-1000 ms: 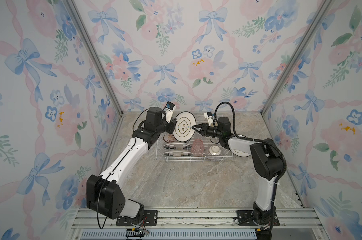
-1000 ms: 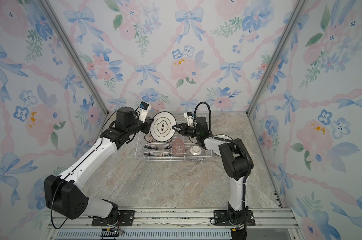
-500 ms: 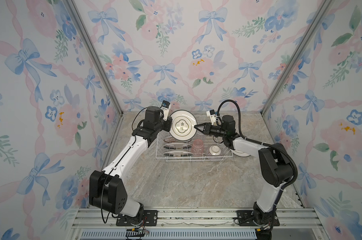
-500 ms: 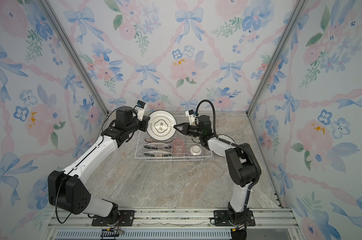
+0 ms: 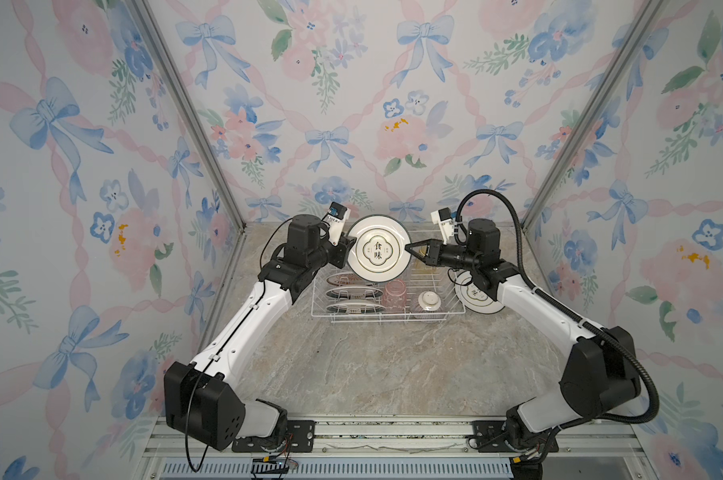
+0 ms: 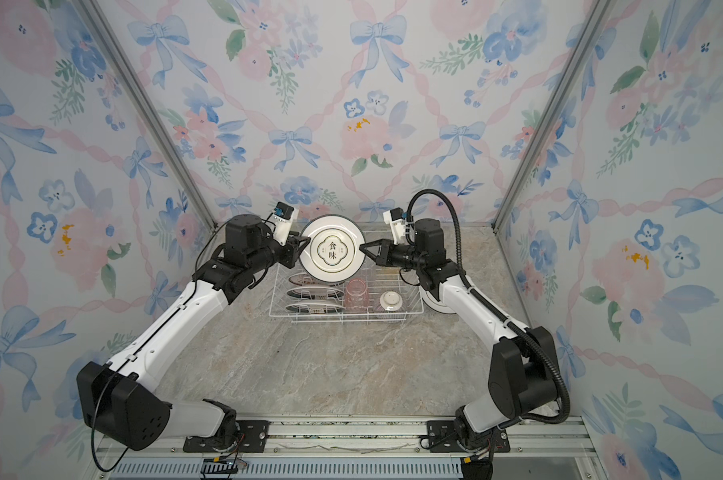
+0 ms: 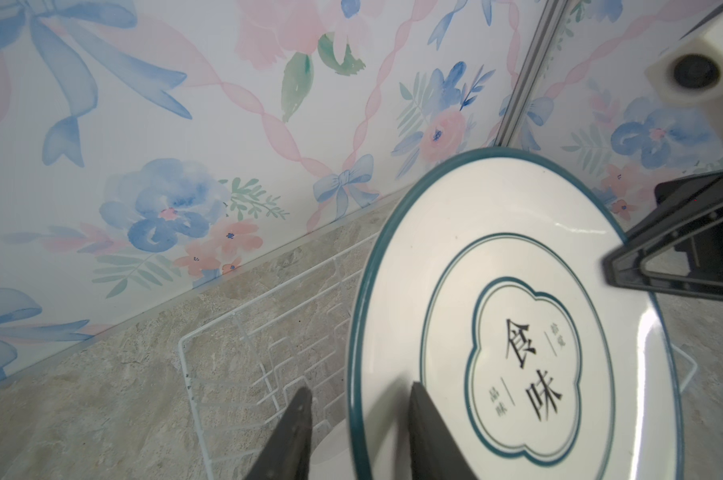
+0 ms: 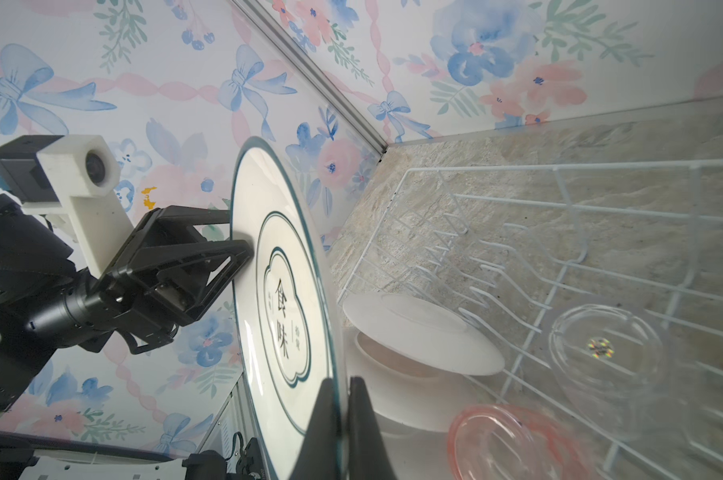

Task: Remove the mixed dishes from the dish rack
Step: 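Grasp the plate's rim with the right gripper, then open the left gripper, then carry the plate with the right gripper toward the placed plate beside the rack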

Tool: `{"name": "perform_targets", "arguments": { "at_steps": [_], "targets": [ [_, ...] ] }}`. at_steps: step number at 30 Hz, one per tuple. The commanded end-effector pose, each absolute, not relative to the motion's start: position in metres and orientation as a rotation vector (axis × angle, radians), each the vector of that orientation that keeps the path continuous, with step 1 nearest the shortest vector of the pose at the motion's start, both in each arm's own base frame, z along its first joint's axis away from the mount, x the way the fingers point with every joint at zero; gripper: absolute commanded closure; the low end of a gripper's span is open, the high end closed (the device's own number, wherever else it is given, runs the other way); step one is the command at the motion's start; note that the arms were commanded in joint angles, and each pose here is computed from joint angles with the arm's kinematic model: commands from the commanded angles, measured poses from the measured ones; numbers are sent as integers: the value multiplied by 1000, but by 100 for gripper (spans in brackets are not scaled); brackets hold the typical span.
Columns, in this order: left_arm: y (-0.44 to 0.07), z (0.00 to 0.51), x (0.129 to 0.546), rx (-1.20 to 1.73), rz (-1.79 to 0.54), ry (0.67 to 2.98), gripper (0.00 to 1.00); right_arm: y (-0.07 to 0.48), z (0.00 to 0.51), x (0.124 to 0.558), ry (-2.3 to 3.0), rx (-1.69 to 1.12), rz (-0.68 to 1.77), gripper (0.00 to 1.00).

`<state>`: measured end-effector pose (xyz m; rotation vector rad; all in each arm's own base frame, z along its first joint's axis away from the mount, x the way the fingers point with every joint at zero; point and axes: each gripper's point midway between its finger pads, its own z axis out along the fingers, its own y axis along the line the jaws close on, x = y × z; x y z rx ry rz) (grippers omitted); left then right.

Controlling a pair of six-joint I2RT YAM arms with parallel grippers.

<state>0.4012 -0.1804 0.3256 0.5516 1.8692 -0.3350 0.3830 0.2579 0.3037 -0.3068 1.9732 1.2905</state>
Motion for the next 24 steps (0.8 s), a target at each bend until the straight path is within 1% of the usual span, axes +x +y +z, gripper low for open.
{"name": "perform_targets", "arguments": {
  "at_steps": [1, 5, 9, 12, 15, 19, 21, 24],
  "targets": [
    [-180, 332, 393, 570, -345, 1860, 64, 241, 320, 366, 1971, -356, 1213, 100],
    [-176, 338, 392, 553, -331, 1849, 64, 218, 323, 355, 2020, -323, 1076, 100],
    [-165, 330, 393, 524, -265, 1886, 64, 168, 325, 349, 2062, -193, 929, 100],
    [-157, 315, 391, 515, -202, 1946, 65, 110, 327, 348, 2060, -12, 823, 100],
    [-150, 299, 387, 510, -124, 2010, 65, 42, 319, 344, 2057, 232, 715, 100],
    [-143, 281, 380, 504, -52, 2077, 65, -33, 281, 335, 2096, 539, 610, 100],
    [-141, 275, 378, 500, -33, 2101, 65, -53, 255, 332, 2136, 633, 585, 100],
    [-141, 270, 375, 502, -36, 2117, 59, -66, 217, 330, 2183, 729, 572, 100]
  ]
}}
